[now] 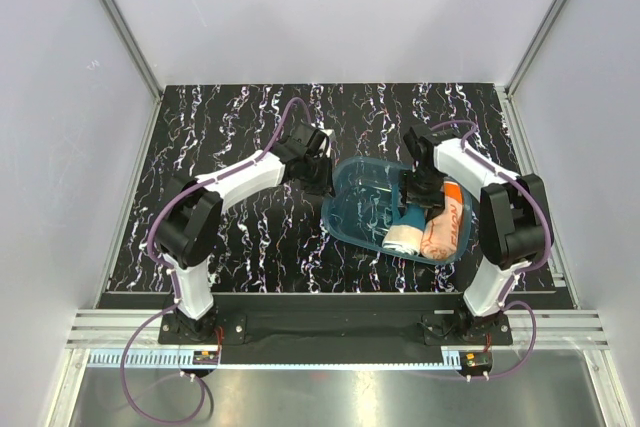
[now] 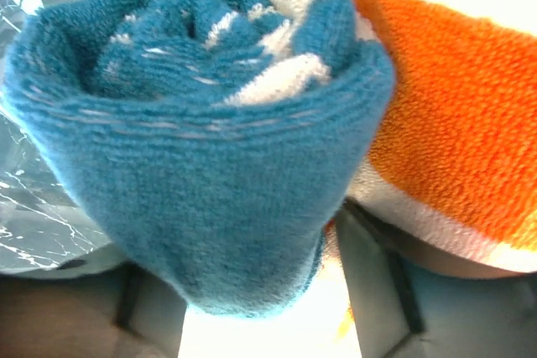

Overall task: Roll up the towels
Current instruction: Place the rolled towel into the container

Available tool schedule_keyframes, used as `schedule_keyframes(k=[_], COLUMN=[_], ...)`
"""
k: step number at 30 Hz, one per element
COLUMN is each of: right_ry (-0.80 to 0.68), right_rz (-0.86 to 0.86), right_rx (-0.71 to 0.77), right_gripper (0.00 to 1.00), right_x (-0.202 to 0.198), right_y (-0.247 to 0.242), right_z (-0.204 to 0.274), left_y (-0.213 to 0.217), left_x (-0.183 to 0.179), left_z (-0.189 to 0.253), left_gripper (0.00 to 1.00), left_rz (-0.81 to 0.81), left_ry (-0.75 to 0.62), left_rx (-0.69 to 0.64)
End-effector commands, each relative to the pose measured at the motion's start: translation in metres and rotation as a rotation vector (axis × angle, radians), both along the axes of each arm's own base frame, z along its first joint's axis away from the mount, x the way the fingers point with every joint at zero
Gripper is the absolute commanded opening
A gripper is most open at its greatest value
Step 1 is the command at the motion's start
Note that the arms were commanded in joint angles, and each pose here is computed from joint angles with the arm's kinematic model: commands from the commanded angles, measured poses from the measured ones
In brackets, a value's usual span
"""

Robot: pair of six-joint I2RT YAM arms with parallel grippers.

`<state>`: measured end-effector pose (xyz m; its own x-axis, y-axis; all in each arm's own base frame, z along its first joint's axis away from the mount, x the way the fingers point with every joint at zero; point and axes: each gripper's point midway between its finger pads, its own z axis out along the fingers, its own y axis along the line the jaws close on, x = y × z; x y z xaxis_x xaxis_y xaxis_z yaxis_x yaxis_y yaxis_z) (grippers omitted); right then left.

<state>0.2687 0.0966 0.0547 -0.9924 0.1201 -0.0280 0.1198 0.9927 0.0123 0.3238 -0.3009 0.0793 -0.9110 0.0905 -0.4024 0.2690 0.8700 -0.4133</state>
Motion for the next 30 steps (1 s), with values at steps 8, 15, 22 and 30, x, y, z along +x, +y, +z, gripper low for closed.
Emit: schedule_keyframes(k=[8, 15, 22, 30], right_ry=[0.009, -0.038, -0.092, -0.084], right_rz=[-0.016, -0.025, -0.023, 0.034], right_rx=[-0.197, -0.138, -0.077, 0.050], right_gripper=[0.92, 0.95, 0.93, 0.89], right_x=[-0.002, 0.001, 0.004, 0.003], right_y=[-0.040, -0.031, -0.019, 0.014], right_z=[0.043, 0.064, 0.093, 0.087], left_y=[0.043, 0.042, 0.042, 0.039], left_x=[0.016, 0.016, 0.015, 0.012], left_z=[0.010, 0.009, 0.007, 0.001], left_gripper=[0.00, 0.00, 0.00, 0.00], left_rz=[0.038, 0.034, 0.034, 0.025], left_ry=[-0.083, -0.080, -0.074, -0.055], left_rx=[0.116, 0.114, 0.114, 0.104])
